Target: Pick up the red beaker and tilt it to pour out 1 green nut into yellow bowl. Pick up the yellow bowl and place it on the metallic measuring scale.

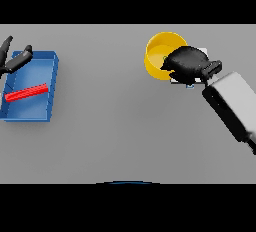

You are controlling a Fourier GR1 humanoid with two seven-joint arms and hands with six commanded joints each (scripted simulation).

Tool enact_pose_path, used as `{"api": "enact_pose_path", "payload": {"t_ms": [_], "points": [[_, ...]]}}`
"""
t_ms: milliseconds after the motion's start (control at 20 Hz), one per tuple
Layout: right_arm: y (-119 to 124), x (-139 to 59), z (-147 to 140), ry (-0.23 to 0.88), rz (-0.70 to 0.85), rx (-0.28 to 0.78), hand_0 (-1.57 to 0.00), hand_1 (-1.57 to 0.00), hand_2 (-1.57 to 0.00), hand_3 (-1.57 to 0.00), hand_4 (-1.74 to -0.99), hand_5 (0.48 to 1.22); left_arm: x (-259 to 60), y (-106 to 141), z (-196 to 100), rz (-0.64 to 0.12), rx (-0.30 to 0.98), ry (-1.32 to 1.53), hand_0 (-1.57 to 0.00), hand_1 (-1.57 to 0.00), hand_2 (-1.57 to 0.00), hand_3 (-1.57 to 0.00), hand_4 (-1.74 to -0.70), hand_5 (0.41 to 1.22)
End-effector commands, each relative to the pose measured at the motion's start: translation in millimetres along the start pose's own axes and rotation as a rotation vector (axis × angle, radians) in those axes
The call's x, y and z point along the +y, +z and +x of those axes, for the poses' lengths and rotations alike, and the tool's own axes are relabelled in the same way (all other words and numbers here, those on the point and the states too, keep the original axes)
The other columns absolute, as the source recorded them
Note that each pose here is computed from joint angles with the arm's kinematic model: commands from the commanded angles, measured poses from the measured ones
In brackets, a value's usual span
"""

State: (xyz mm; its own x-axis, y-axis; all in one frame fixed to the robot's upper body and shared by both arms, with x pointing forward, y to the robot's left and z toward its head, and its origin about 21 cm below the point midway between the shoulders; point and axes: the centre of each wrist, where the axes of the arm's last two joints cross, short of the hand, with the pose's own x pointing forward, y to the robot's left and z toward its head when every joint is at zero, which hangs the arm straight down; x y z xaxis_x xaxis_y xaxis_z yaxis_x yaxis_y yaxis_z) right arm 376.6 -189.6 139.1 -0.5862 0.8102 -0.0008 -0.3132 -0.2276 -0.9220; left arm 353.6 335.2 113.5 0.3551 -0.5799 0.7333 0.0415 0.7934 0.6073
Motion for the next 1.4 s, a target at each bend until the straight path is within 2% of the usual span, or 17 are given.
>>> {"api": "enact_pose_path", "payload": {"t_ms": [0, 150, 350, 550, 850, 1150, 1200, 1250, 1300, 1350], "points": [[-2, 1.5, -8, -0.005, -0.005, 0.019, -1.56, -1.57, -1.54, -1.15, -1.741, 1.221, 0, 2, 0, -0.006, 0.009, -0.003, 0.0, 0.0, 0.0, 0.0, -0.84, 0.737], [-1, 0.2, -30, -0.013, -0.021, 0.081, -1.57, -1.57, -1.55, -1.16, -1.741, 1.221, -1, 2, 0, -0.006, 0.02, -0.003, 0.0, 0.0, 0.0, 0.0, -0.85, 0.754], [-6, 12.1, -51, -0.048, -0.029, 0.177, -1.57, -1.57, -1.53, -1.17, -1.741, 1.221, 0, 3, 5, -0.003, 0.029, 0.004, 0.0, 0.0, 0.0, 0.0, -0.86, 0.762], [-9, 28.5, -72, -0.089, -0.027, 0.215, -1.57, -1.57, -1.48, -1.21, -1.741, 1.221, -3, 6, 3, -0.005, 0.053, -0.013, 0.0, 0.0, 0.0, 0.0, -0.86, 0.784], [-17, 48.1, -81, -0.138, 0.0, 0.237, -1.57, -1.57, -1.39, -1.37, -1.741, 1.221, -7, 2, 6, 0.002, 0.058, -0.013, 0.0, 0.0, 0.0, 0.0, -0.86, 0.809], [-19, 53.4, -89, -0.155, 0.015, 0.252, -1.57, -1.57, -1.37, -1.45, -1.741, 1.221, -4, 3, 4, -0.003, 0.046, -0.021, 0.0, 0.0, 0.0, 0.0, -0.84, 0.783], [-21, 54.1, -86, -0.159, 0.015, 0.256, -1.57, -1.57, -1.4, -1.38, -1.741, 1.221, -2, 3, 4, -0.003, 0.048, -0.021, 0.0, 0.0, 0.0, 0.0, -0.84, 0.78], [-19, 54.3, -88, -0.163, 0.021, 0.249, -1.57, -1.5, -1.44, -1.25, -1.741, 1.221, -1, 3, 4, -0.006, 0.047, -0.026, 0.0, 0.0, 0.0, 0.0, -0.84, 0.779], [-19, 54.1, -88, -0.16, 0.026, 0.257, -1.56, -1.43, -1.34, -1.11, -1.682, 1.221, -1, 3, 5, -0.007, 0.048, -0.03, 0.0, 0.0, 0.0, 0.0, -0.84, 0.775], [-19, 52.8, -90, -0.162, 0.028, 0.266, -1.47, -1.28, -1.18, -0.96, -1.632, 1.145, -4, 3, 6, -0.013, 0.047, -0.025, 0.0, 0.0, 0.0, 0.0, -0.84, 0.773]]}}
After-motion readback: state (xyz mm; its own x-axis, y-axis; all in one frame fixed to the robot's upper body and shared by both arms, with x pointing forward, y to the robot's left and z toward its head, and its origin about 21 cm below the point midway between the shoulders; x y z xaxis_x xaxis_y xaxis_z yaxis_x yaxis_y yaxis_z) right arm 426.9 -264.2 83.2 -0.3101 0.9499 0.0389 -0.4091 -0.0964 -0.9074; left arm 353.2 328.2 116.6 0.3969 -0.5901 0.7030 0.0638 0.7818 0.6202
